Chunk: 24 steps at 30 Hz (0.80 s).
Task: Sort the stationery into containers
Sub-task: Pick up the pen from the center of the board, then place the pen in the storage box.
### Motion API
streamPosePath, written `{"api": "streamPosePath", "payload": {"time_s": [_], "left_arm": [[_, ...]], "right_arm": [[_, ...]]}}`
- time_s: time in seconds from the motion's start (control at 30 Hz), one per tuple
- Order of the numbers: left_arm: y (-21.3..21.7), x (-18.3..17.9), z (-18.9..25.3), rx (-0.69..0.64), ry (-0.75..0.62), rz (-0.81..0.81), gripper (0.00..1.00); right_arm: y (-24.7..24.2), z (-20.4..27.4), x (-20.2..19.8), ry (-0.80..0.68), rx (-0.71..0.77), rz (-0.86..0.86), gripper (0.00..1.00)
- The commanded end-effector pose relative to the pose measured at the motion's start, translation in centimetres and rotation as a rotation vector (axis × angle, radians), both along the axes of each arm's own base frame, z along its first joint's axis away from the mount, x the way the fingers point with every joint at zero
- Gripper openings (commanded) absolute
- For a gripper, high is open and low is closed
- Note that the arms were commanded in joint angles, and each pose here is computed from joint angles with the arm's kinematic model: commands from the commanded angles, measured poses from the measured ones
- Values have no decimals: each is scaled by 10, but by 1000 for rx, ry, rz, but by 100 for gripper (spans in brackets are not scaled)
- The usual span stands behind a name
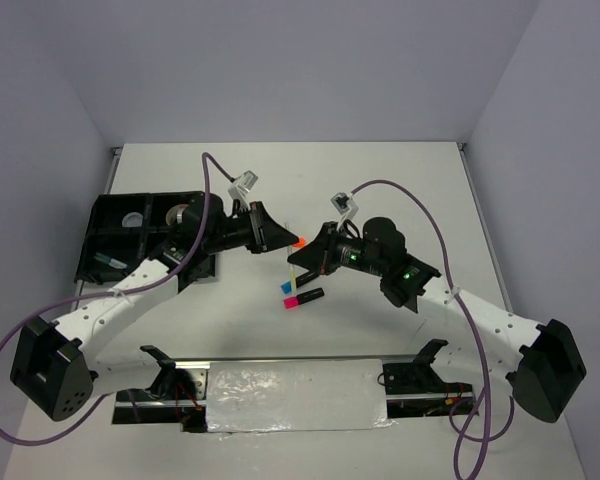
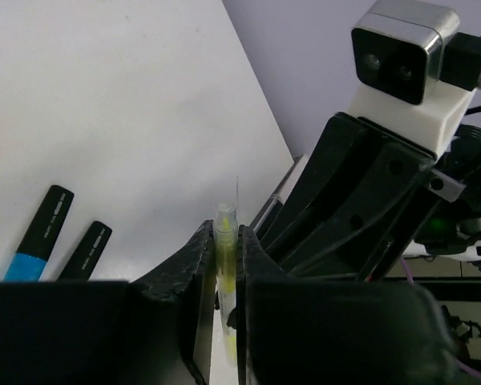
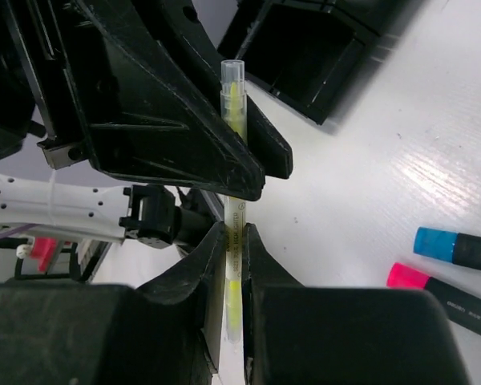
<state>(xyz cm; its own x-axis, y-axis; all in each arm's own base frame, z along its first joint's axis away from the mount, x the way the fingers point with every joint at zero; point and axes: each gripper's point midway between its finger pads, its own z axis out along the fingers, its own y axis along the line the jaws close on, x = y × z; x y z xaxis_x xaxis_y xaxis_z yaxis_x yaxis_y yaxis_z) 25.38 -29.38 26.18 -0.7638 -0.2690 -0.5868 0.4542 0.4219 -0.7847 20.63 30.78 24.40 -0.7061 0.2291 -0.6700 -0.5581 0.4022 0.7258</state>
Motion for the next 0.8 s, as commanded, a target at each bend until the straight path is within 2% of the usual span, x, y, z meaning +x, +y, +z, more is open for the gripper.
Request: {"api": "streamPosePath", "payload": {"time_s": [0.0, 0.03, 0.07, 0.1, 0.17, 0.2, 0.23, 0.27, 0.3, 0.4, 0.43, 0.53, 0.63, 0.77], "left_arm": [[-1, 4, 6, 40, -38, -7, 0], [4, 8, 2, 78, -35, 29, 0], [13, 17, 14, 117, -61, 92, 0], [49, 35, -16, 310, 1, 286, 0], [108, 60, -10, 461, 14, 552, 0], [141, 68, -15, 542, 35, 681, 0], [212, 76, -24, 685, 87, 918, 0], [245, 80, -28, 745, 122, 1016, 0], [309, 78, -34, 811, 208, 1181, 0], [389, 75, -47, 911, 342, 1362, 0], [424, 61, -54, 953, 428, 1452, 0], [470, 53, -54, 1058, 551, 1582, 0], [496, 44, -56, 1121, 620, 1699, 0], [513, 41, -69, 1062, 685, 1751, 0]], "right_arm": [[9, 50, 6, -100, 86, 8, 7], [9, 48, 7, -96, 73, 1, 21], [2, 46, 13, -108, 53, -48, 43], [-5, 36, 16, -86, 11, -90, 97], [-24, 22, 24, -76, -51, -193, 100], [-46, 18, 30, -74, -92, -297, 100], [-57, 9, 31, -64, -127, -339, 100], [-72, 9, 27, -74, -152, -371, 100], [-86, 3, 31, -79, -180, -429, 100], [-109, 5, 27, -106, -206, -480, 100], [-112, 4, 25, -108, -211, -482, 100], [-116, -3, 21, -123, -235, -469, 100], [-113, -12, 17, -117, -253, -432, 100], [-103, -21, 11, -116, -247, -365, 100]]}}
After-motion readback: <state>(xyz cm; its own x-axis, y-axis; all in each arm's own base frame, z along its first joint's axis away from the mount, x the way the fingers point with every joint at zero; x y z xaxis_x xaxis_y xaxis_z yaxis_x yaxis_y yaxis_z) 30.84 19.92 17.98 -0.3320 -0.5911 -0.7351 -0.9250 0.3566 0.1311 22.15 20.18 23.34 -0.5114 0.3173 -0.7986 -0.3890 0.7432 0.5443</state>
